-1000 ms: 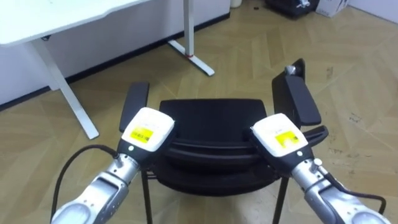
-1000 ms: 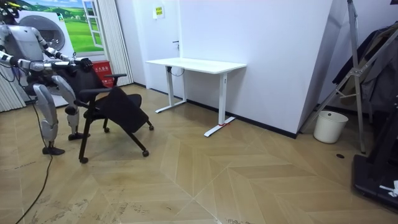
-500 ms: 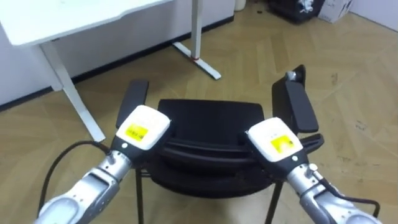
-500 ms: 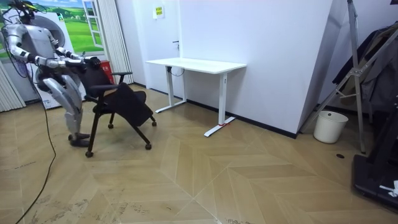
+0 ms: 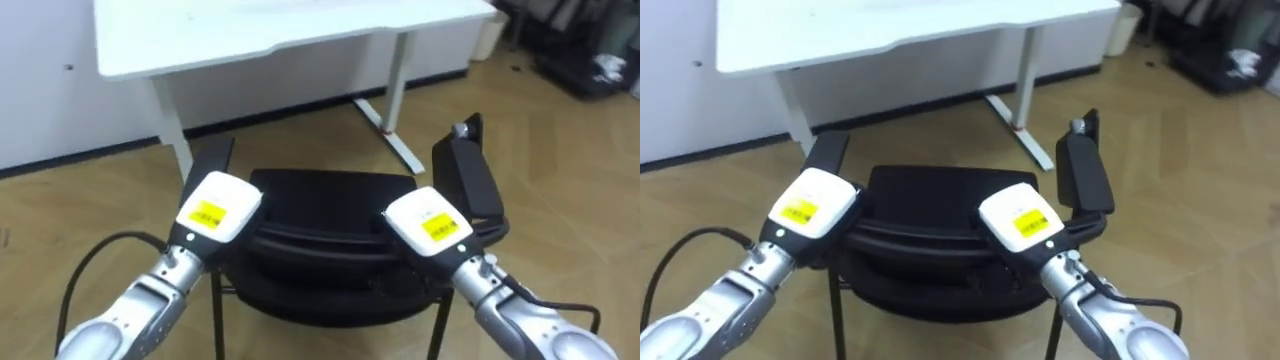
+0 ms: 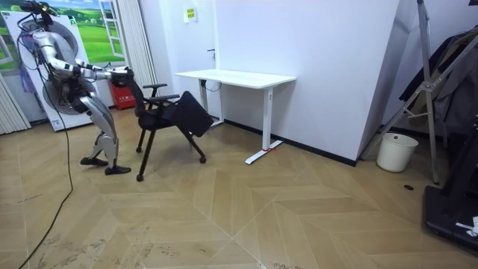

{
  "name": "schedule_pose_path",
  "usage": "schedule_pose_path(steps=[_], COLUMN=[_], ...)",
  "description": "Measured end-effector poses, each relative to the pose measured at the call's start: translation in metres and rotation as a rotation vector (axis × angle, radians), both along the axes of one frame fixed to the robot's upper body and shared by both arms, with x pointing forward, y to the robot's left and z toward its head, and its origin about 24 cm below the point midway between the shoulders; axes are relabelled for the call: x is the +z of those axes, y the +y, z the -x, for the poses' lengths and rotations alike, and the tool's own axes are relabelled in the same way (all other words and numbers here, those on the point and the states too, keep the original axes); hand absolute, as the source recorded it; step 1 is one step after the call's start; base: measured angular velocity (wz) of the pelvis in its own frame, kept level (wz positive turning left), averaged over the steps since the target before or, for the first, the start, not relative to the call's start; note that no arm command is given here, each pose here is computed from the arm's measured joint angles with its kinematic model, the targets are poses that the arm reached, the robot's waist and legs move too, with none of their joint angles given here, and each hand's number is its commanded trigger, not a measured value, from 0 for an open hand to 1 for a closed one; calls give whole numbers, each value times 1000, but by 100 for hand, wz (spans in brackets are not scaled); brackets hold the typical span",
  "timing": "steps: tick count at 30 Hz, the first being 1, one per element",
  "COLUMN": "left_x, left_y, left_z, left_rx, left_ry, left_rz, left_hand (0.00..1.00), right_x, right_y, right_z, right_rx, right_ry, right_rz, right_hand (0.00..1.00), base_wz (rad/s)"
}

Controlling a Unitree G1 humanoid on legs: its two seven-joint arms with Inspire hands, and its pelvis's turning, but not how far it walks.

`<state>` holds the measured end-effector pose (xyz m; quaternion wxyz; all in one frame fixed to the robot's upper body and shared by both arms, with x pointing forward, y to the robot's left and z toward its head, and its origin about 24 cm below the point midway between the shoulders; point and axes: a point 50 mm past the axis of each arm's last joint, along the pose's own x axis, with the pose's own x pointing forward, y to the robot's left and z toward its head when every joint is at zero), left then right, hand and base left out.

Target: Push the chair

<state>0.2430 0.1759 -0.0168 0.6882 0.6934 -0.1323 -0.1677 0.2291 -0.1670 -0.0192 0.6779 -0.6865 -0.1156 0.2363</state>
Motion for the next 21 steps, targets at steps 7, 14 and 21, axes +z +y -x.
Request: schedule_pose_path(steps=[7, 14, 21], left_x=[4, 7, 9], left_y=[-2, -2, -1], left_z=[-1, 4, 2], left_rx=[3, 20, 34], left_ry=[-40, -76, -91], left_rz=[-4, 3, 16], left_hand=[100, 100, 100], right_x=[0, 6, 12], right_y=[-1, -2, 0], right_z=[-5, -5, -10], right_rx=[5, 22, 26], right_ry=[-16, -60, -96], right_rz=[-10, -2, 9], right_hand=[100, 100, 100], base_wz=[37, 3, -4])
